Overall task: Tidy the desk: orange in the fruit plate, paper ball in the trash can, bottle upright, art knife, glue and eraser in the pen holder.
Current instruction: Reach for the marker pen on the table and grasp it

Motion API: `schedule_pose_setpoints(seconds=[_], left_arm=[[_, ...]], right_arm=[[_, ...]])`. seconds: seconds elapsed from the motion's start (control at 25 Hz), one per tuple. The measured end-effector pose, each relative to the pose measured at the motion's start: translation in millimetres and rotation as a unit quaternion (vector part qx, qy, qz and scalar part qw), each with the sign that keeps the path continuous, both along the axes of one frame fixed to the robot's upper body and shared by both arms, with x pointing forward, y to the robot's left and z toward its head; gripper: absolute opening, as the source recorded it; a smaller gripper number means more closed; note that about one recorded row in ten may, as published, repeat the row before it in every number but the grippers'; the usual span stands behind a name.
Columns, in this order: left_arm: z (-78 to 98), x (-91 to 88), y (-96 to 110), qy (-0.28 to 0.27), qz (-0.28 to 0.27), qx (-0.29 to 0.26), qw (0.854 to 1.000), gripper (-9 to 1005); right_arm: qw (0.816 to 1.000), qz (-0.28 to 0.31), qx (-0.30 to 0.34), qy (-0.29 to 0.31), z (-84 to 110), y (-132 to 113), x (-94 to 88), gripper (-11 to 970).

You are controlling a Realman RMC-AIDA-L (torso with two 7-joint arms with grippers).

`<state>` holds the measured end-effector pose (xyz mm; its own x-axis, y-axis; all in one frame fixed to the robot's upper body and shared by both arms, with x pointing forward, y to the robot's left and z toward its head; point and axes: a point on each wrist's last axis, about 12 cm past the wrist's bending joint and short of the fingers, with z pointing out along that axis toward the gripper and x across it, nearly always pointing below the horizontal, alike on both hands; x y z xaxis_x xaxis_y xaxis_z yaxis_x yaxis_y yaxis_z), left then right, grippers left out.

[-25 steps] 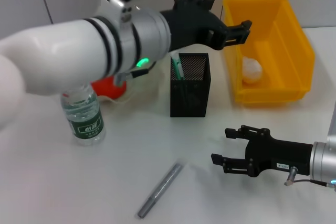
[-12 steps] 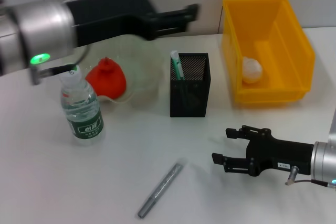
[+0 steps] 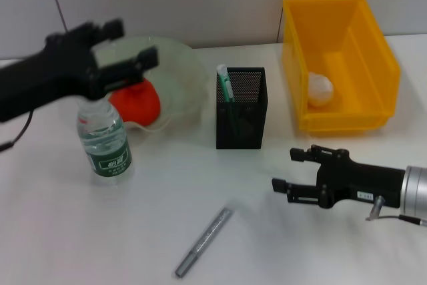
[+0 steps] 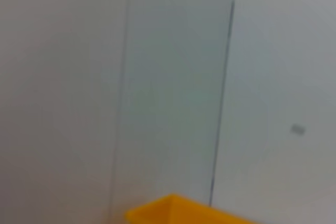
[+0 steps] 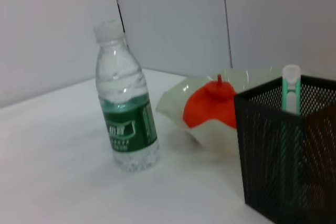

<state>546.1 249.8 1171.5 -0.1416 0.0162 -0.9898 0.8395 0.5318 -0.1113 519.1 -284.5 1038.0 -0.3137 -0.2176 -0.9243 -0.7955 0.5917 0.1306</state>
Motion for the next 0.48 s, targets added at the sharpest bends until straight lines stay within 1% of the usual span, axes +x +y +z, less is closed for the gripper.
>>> schedule_pose_setpoints(seconds=[0.2,0.32,0.4,0.48], left_arm=[[-29.1,-8.5,13,0.012,0.01,0.012,1.0,843],[-36.9,-13.6,17,0.006,0.005,0.02,1.0,843],[-39.5,-15.2,19,0.004,0.005,0.021,1.0,844],[-40.9,-16.2,21,0.006,0.01,0.019,1.0,844]], right_arm=[[0.999,0.003,0.026,0.021,13.7,0,6.1,814],[0.999,0.014,0.029,0.019,20.0,0,6.1,814],[0.999,0.029,0.018,0.026,24.2,-1,5.8,814],[0.998,0.049,-0.009,0.048,30.3,1,7.9,814]])
